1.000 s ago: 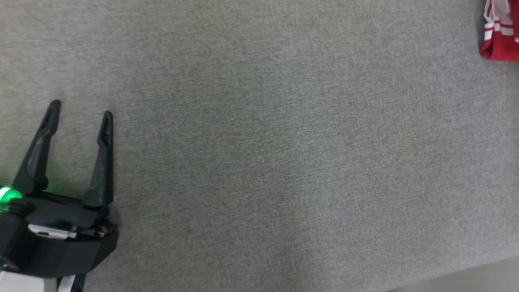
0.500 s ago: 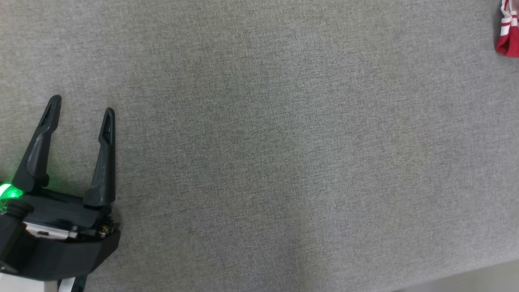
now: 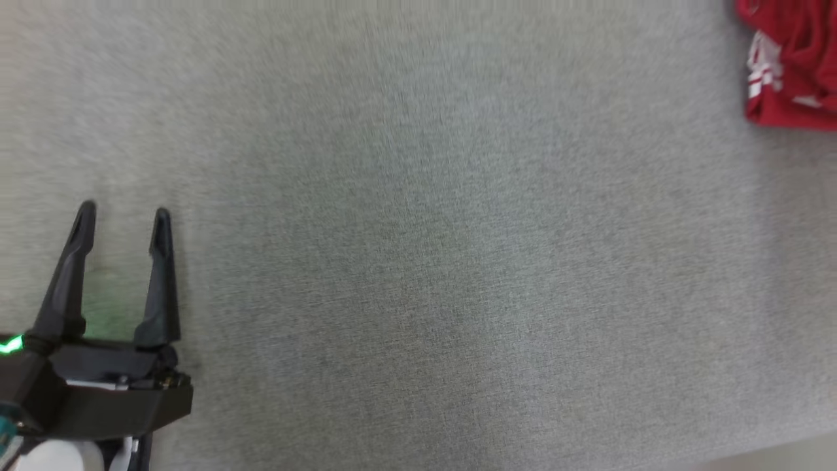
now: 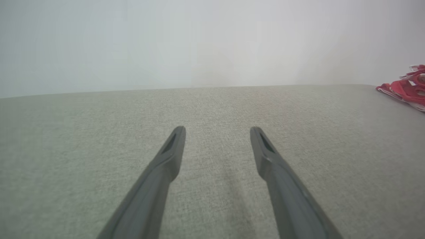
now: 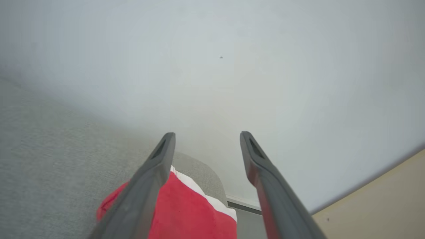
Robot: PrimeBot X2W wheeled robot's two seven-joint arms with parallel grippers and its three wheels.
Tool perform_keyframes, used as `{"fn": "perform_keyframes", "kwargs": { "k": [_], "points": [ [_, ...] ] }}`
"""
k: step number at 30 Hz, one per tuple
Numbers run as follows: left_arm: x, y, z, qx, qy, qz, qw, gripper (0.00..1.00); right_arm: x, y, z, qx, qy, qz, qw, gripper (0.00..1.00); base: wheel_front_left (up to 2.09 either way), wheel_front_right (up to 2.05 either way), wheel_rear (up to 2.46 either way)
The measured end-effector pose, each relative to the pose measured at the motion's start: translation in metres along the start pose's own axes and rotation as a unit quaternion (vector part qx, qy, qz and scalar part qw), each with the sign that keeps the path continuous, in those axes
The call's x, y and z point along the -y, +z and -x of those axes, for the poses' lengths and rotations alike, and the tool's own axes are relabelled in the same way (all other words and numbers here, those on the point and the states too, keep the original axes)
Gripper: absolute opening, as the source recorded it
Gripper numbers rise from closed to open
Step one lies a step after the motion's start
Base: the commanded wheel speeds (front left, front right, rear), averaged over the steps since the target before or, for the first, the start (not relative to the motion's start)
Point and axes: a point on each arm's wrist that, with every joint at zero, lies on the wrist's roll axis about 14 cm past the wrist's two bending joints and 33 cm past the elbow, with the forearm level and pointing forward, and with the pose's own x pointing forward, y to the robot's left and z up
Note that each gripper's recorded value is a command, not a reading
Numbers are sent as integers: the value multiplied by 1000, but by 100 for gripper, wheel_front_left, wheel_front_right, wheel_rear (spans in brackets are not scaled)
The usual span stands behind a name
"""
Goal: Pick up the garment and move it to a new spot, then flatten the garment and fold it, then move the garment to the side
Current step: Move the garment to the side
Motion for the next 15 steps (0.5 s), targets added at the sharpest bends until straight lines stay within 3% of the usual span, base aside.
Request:
{"fn": "perform_keyframes", "kwargs": {
  "k": [7, 15],
  "points": [
    [-11, 25, 29, 5, 40, -7, 999, 100, -58, 51, 23, 82, 37, -75, 993, 100, 0, 0, 0],
    [-19, 57, 63, 25, 73, -14, 997, 100, -109, 70, 73, 113, 60, -165, 978, 100, 0, 0, 0]
  ]
}}
